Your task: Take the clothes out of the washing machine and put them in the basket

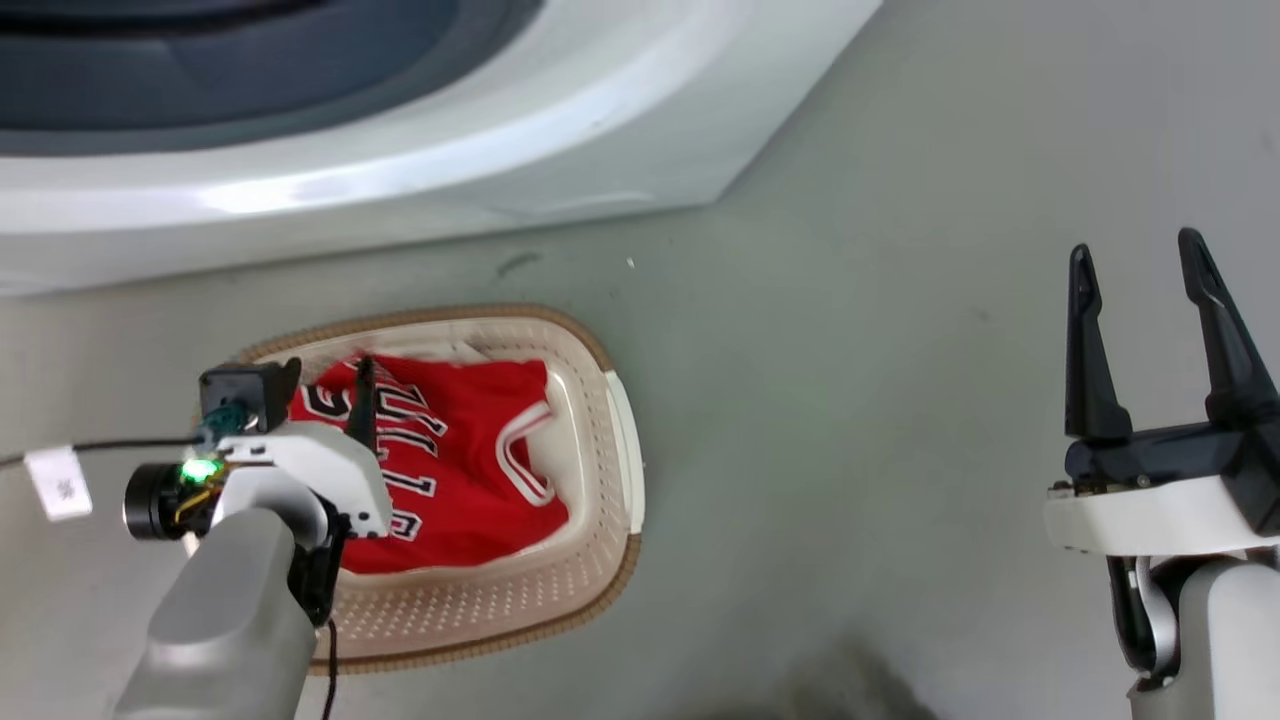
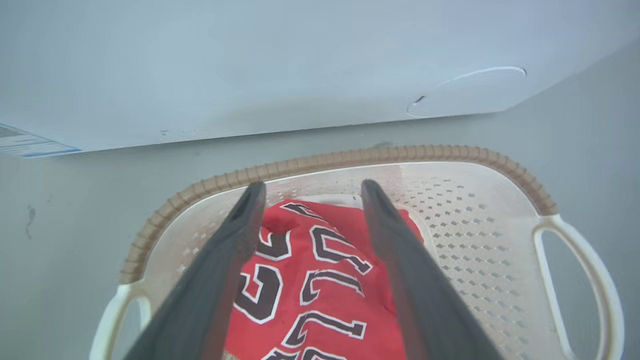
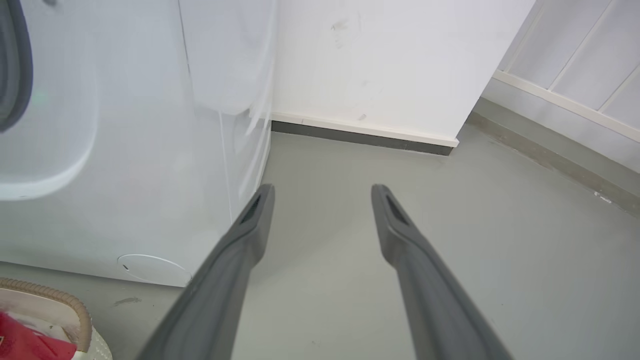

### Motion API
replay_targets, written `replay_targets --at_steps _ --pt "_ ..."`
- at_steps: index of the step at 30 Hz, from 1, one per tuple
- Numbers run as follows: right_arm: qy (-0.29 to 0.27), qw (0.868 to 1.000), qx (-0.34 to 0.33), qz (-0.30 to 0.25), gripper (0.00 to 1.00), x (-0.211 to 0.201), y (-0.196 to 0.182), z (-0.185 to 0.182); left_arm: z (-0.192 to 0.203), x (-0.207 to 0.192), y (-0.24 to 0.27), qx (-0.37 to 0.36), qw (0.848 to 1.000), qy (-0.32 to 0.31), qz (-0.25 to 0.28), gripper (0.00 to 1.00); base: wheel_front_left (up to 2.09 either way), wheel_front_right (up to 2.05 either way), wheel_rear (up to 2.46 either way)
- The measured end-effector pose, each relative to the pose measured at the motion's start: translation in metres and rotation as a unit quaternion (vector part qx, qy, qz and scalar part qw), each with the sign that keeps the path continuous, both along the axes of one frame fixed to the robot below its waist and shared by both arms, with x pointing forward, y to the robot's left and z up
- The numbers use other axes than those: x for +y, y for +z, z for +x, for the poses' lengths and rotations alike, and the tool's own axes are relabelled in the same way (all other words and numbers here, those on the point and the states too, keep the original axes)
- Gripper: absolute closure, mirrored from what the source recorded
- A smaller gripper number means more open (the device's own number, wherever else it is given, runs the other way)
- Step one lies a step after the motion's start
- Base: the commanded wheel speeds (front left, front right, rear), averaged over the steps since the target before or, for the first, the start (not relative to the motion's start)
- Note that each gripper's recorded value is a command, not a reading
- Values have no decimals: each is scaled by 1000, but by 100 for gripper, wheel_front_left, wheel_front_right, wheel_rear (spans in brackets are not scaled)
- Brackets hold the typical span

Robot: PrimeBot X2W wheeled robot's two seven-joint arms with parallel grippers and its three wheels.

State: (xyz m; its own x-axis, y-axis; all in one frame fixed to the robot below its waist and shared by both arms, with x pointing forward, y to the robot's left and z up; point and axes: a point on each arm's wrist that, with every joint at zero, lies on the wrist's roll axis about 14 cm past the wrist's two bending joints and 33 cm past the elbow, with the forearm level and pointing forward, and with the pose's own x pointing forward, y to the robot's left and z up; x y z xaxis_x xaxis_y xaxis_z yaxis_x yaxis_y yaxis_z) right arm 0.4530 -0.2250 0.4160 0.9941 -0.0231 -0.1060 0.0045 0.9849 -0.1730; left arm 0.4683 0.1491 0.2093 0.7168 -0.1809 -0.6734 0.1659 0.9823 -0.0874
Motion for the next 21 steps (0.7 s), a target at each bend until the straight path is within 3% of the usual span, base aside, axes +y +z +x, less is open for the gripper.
replay_targets --at_steps 7,14,21 --pt "10 999 -44 0 0 8 42 -13 19 21 100 -140 988 62 -31 0 0 0 0" --pt "23 996 -84 7 0 19 77 -32 5 51 206 -283 950 120 -47 0 0 0 0" --pt "38 993 -112 13 0 31 102 -52 -33 54 282 -385 916 111 -35 0 0 0 0"
